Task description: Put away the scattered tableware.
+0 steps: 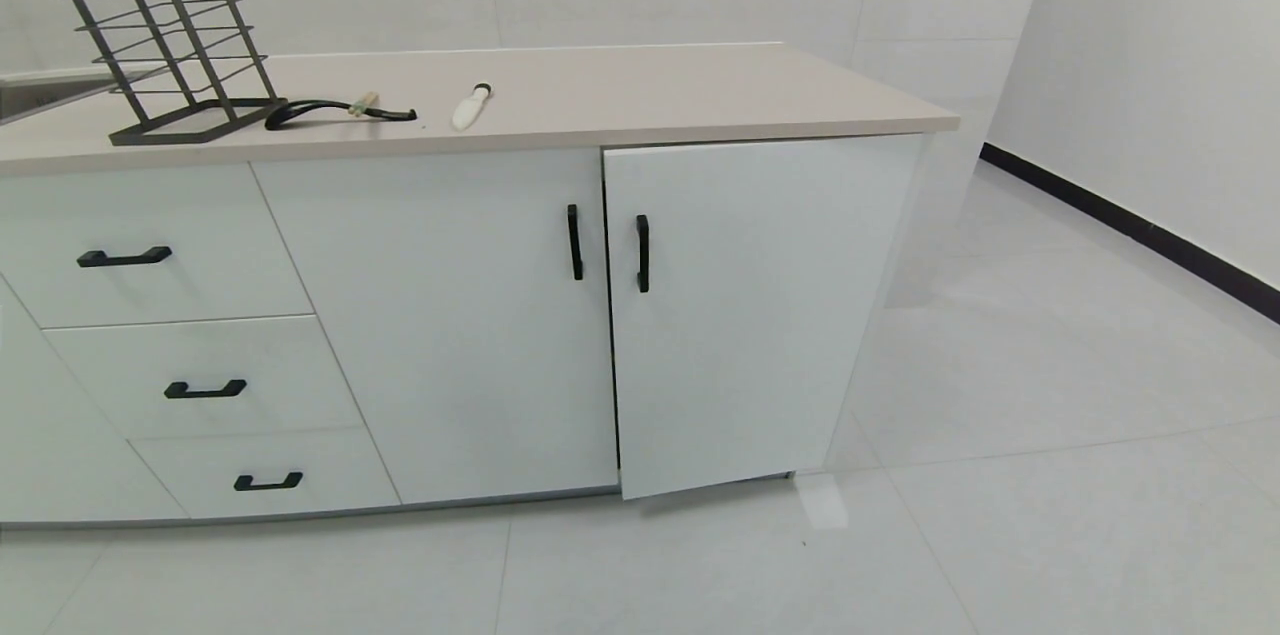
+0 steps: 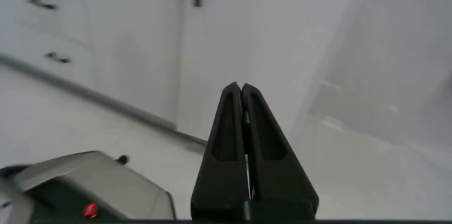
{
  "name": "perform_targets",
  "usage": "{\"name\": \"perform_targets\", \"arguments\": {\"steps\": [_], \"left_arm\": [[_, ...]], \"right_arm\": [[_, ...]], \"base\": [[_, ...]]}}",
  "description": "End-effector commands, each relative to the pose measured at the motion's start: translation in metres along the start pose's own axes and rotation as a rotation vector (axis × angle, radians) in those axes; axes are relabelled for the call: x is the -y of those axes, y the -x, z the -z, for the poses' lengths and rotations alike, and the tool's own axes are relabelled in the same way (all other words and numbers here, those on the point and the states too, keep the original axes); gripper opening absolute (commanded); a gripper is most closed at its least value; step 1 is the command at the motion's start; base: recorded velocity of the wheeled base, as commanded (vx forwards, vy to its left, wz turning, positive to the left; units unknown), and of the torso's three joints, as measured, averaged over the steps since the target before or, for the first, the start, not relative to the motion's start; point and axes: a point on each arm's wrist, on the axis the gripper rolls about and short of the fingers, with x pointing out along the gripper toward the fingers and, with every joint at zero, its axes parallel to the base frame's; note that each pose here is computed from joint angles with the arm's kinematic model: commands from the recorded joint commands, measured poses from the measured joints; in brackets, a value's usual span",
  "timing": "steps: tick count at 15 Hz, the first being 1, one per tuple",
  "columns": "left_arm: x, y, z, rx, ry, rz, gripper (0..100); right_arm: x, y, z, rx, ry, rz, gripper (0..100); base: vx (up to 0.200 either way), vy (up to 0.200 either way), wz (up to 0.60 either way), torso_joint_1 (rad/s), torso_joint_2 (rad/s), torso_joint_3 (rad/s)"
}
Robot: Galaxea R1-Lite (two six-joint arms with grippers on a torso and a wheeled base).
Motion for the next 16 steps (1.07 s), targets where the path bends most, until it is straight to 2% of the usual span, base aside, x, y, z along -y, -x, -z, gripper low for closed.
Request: {"name": "perform_targets", "arguments": {"steps": [1,3,13,15,16], "left_arm": [[0.0,0.0,0.0,0.0,-0.003,0.001,100],[0.0,0.0,0.0002,-0.002,-0.003,0.002,100],[0.0,0.0,0.0,0.0,-0.006,0.002,100],[0.0,0.0,0.0,0.0,-0.003,0.002,100],[0.0,0.0,0.0,0.0,-0.003,0.001,100]], "right_arm": [[0.0039,0.0021,0.0046,-0.04,-0.057,0.219,0],[0.0054,0.0028,0.0078,-0.067,-0.144,0.306,0],[0.0051,0.0027,0.0082,-0.068,-0.149,0.296,0],[0.0051,0.0028,0.0078,-0.067,-0.146,0.299,0],[0.0051,0.0028,0.0078,-0.067,-0.146,0.299,0]], "base": [[0.0,0.0,0.0,0.0,0.0,0.0],[0.0,0.0,0.0,0.0,0.0,0.0],[0.2,0.2,0.0,0.002,0.0,0.0],[0.0,0.0,0.0,0.0,0.0,0.0],[0.0,0.0,0.6,0.007,0.0,0.002]]}}
